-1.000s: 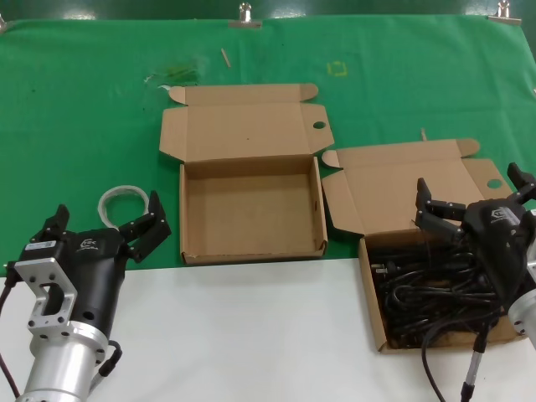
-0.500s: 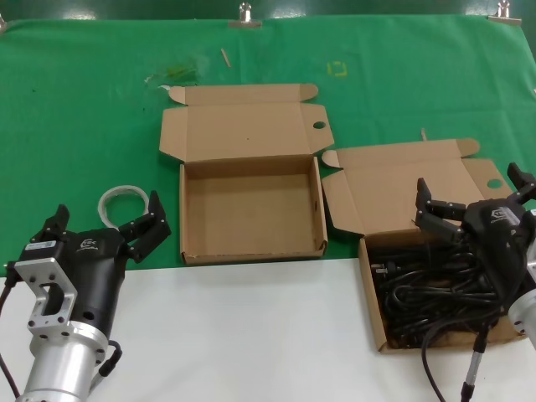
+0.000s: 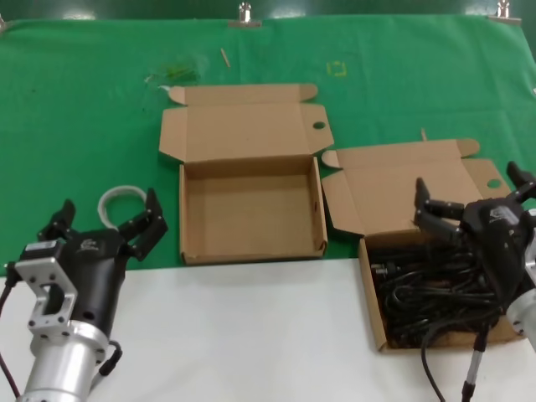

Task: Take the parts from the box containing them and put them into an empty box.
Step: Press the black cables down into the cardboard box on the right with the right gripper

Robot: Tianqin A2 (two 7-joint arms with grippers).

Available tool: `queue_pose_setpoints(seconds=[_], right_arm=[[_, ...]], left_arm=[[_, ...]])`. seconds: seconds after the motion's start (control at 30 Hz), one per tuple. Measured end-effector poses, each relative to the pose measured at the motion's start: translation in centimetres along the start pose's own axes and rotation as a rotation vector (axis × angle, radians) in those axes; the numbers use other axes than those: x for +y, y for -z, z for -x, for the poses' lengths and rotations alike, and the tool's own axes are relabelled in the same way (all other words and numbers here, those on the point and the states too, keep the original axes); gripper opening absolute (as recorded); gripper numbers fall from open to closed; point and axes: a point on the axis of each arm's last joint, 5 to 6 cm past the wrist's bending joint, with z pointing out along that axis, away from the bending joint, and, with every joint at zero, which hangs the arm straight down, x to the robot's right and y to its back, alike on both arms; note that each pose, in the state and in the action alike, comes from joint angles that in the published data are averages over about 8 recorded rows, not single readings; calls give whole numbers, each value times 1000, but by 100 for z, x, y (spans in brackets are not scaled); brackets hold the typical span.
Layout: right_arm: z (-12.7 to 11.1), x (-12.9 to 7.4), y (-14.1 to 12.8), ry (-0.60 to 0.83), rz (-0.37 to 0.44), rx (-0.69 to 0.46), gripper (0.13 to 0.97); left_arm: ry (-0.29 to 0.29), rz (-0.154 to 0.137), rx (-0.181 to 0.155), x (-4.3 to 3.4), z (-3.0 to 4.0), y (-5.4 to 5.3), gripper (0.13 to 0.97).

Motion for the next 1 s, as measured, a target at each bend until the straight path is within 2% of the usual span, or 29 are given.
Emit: queue_pose_setpoints(seconds=[0.1,0.37,0.47,0.5,0.73,1.0], right_arm=[[14,-19,5,6,-5,-7,966],[7,-91,5,47,-11,-59,966],[-39,-117,-6,74,-7,-91,966],[-63,-127,-9,84,-4,-104,966],[-319,-232,-21,169,24,-207,966],[-706,-472,-86,277,78,-371,966]], left_arm=[[0,0,0,0,-1,0,846],[0,0,0,0,-1,0,687],[0,0,0,0,-1,0,687],[0,0,0,0,-1,0,687],[0,0,0,0,-1,0,499],[0,0,0,0,-1,0,344]])
